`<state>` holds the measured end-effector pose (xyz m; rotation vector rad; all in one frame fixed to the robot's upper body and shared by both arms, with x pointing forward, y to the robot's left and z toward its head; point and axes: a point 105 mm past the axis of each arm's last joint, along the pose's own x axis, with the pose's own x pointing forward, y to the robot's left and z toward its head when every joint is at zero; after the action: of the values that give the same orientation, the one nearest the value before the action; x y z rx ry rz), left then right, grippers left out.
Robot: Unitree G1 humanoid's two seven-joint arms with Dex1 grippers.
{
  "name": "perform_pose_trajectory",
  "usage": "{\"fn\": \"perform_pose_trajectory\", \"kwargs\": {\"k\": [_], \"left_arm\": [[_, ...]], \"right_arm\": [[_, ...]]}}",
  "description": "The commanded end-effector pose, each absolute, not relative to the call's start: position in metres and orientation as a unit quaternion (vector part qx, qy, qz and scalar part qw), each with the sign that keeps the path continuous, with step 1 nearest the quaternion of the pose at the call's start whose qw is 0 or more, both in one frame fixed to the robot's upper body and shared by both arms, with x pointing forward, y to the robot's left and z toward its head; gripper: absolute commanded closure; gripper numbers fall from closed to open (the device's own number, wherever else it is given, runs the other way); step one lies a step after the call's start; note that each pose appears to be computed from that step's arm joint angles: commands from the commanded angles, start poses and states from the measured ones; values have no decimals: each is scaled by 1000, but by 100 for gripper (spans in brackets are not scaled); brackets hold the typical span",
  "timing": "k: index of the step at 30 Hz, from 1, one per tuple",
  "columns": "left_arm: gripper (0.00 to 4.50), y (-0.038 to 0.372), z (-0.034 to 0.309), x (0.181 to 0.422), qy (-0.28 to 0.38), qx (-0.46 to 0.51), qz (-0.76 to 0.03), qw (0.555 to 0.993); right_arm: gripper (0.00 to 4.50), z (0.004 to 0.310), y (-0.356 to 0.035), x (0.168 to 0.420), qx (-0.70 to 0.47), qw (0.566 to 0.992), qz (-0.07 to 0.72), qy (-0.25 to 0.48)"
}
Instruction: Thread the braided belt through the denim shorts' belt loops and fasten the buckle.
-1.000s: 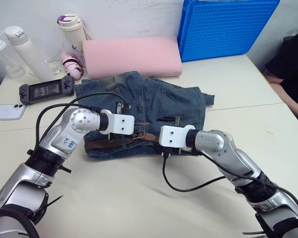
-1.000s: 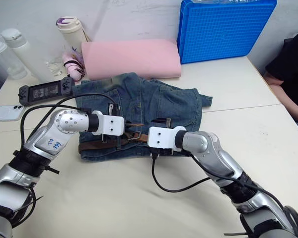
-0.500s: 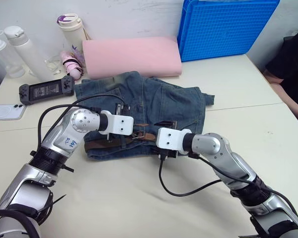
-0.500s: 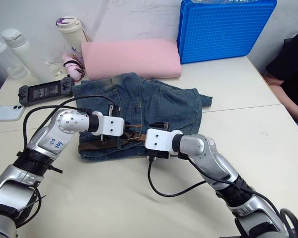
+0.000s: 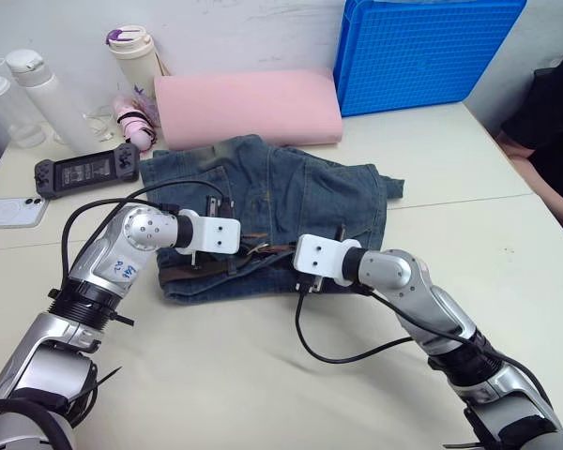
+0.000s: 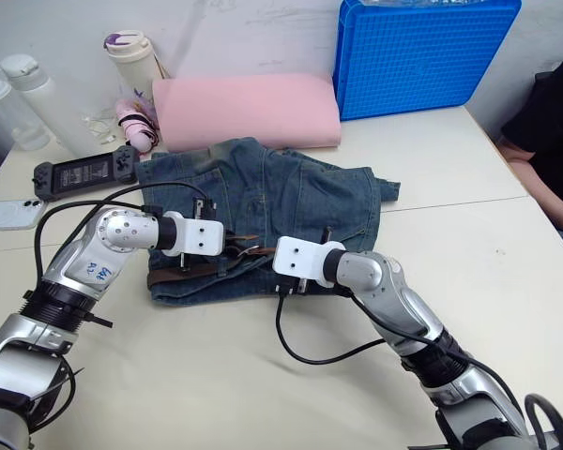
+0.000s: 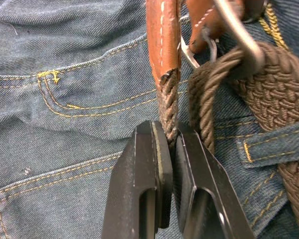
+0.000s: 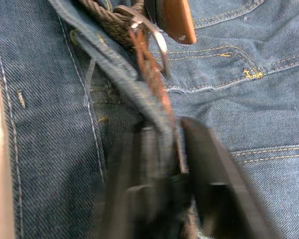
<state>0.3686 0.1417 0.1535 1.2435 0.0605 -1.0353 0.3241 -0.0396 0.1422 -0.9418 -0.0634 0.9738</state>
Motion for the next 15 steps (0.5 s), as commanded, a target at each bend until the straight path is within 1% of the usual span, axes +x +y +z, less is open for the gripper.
{"fn": "perform_pose_trajectory", "kwargs": {"k": [1,6,10,15], "left_arm": [[450,147,161,371,23,546,-451,706],[450,150,162,372,29,542,-448,710],[450,161,161,373,50,539,-448,711],[450,174,156,368,90,531,-463,704]], "right_arm": [[449,147,-32,323,-457,765,450,-55],[449,148,-30,327,-468,761,443,-70],[449,146,-32,328,-474,761,438,-70],[449,153,-42,335,-461,787,404,-72]]}}
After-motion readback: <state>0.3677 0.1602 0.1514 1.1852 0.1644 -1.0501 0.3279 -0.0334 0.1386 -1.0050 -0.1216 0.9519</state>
